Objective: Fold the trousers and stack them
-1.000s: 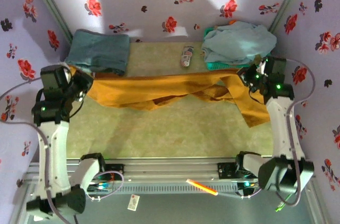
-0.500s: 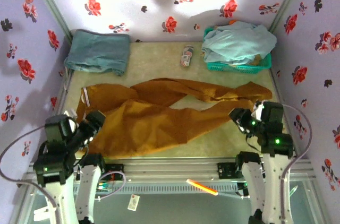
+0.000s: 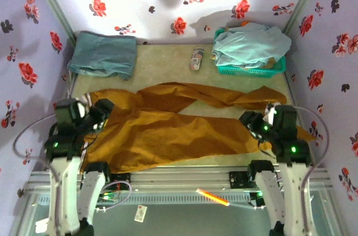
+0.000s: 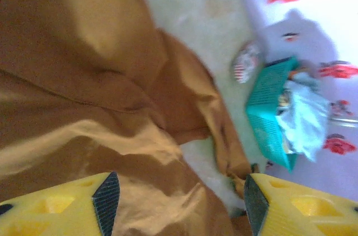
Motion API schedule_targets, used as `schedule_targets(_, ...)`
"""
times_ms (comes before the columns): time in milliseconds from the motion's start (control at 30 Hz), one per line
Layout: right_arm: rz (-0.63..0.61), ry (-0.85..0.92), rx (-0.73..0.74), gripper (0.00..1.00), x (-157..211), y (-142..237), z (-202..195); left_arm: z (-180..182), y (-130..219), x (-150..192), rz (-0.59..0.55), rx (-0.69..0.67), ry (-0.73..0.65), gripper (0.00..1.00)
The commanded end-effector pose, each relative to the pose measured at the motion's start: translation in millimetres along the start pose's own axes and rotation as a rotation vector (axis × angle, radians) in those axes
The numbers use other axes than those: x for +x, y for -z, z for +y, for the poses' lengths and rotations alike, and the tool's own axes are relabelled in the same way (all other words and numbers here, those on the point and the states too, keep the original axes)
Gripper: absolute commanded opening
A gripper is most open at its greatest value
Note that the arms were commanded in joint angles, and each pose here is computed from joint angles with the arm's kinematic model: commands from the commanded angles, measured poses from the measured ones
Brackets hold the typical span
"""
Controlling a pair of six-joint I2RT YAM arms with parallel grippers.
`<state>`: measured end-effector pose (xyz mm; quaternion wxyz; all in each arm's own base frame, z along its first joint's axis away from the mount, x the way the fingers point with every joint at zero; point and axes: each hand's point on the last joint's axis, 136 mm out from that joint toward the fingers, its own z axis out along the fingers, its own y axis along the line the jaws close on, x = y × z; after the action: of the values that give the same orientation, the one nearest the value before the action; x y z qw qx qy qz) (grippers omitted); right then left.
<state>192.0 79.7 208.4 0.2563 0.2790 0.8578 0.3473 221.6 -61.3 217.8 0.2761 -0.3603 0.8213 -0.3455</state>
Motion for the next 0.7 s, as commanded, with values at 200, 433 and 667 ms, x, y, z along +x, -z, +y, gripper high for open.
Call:
schedule_targets(200,0.046,0.01,0.09,0.28,-6.2,-128.3,-21.1,39.7,-116.2,-5.7,-0.017,-0.194,-0.072,0.59)
schedule_targets(433,0.092,-0.042,0.274,0.3,24.0,-169.1,-101.4,106.9,-152.9,-8.1,-0.021,-0.366,-0.04,0.59)
schedule_targets(667,0.104,-0.031,0.5,0.46,21.8,-162.1,-154.1,125.5,-160.1,-32.2,-0.041,-0.48,-0.026,0.67)
